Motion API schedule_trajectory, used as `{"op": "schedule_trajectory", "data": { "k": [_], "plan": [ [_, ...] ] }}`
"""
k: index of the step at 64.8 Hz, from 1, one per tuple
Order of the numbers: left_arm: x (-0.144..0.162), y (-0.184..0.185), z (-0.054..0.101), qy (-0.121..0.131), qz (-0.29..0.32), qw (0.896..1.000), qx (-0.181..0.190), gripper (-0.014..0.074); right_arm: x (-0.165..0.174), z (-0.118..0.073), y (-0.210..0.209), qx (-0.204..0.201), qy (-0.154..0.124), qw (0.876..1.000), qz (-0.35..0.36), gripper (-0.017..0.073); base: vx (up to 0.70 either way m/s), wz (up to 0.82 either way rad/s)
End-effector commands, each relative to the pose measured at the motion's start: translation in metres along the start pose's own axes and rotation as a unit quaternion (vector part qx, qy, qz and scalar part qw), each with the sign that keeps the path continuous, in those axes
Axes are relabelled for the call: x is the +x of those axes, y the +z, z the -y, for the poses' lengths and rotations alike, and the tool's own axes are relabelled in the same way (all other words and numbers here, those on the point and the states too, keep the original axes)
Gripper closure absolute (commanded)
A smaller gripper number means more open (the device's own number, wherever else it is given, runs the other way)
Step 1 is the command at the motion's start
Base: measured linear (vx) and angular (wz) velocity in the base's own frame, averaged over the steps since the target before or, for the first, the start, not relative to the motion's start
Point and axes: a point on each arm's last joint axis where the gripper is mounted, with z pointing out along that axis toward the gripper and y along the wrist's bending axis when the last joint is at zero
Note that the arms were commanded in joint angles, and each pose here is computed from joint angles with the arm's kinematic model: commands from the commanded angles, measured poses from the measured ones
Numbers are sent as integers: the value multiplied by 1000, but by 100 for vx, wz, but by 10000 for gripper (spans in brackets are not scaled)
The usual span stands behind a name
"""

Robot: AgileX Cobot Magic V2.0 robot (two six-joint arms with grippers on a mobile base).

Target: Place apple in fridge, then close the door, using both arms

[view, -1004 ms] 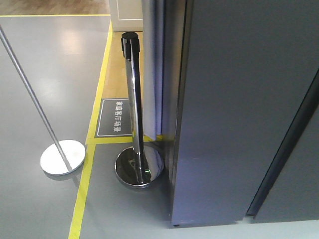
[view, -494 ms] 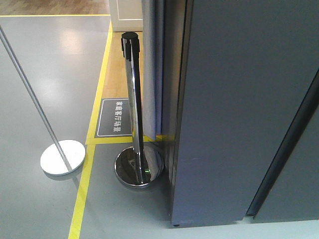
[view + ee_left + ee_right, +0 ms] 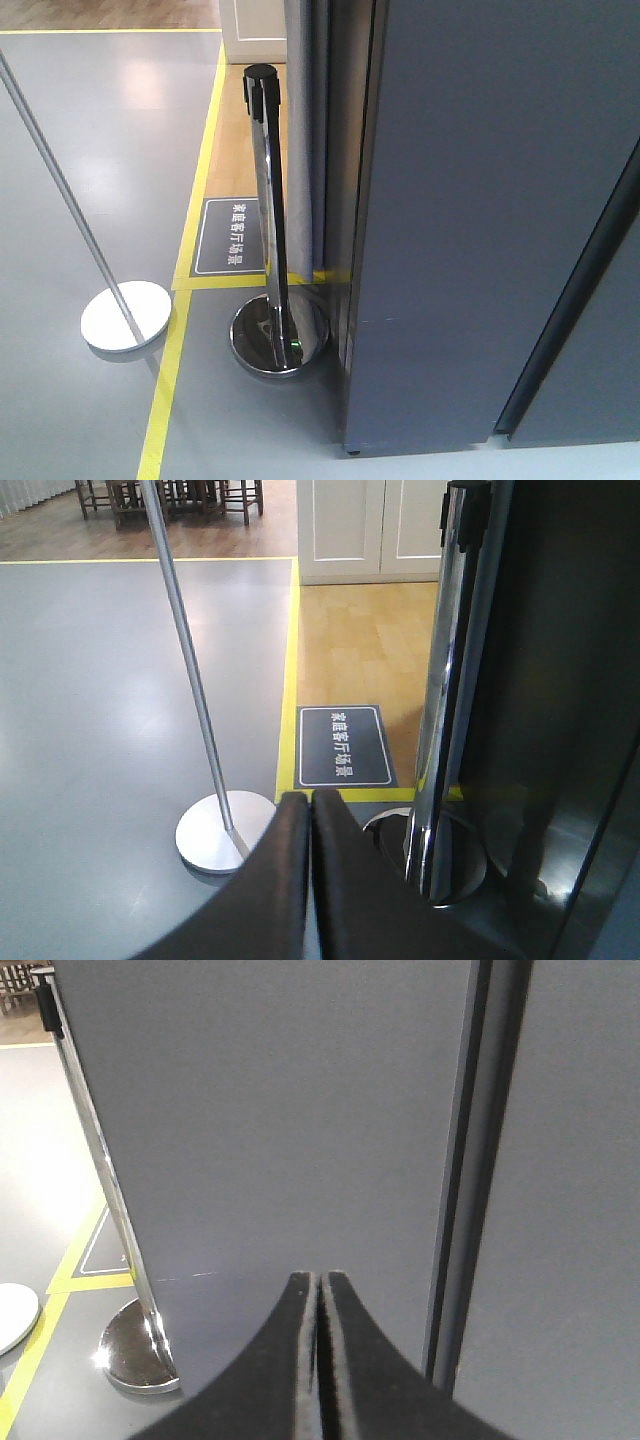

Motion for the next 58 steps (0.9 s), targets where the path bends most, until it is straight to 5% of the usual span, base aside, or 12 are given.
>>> {"op": "schedule_trajectory", "data": {
  "k": [1,58],
  "plan": [
    [0,1,1,-6,27,1000,11,598,-3,0,0,-3,0,999,35,568,0,0],
    [0,1,1,-6,27,1000,11,598,-4,0,0,-3,0,999,35,568,0,0]
  ]
}}
